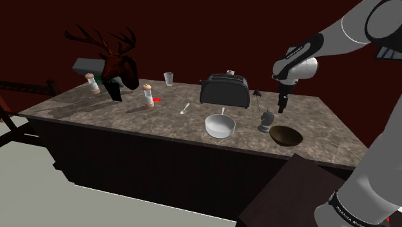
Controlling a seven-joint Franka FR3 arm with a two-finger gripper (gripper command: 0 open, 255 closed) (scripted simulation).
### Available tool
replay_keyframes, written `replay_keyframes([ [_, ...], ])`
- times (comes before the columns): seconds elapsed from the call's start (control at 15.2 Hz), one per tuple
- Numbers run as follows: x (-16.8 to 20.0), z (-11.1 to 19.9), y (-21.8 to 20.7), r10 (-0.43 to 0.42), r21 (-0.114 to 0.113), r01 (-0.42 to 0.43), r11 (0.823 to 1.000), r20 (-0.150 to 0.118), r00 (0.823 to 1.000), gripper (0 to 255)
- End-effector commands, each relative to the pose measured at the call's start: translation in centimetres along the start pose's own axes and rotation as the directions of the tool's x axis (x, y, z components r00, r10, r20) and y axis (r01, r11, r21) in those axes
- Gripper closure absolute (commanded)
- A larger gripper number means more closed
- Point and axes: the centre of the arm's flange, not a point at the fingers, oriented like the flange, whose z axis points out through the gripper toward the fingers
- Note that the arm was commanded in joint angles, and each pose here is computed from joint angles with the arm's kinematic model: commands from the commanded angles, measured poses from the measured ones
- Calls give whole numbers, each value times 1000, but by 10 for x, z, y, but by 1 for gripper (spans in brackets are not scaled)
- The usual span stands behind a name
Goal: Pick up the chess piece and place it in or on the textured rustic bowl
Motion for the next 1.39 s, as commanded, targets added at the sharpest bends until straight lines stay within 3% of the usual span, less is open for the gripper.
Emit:
replay_keyframes([
  [0.0,5,15,21,-39,-4,39,999,0,999,0],
  [0.33,21,53,69,-127,-13,127,992,5,992,0],
  [0.79,21,90,70,-127,-13,127,992,5,992,0],
  [1.32,21,93,70,-127,-13,127,992,5,992,0],
])
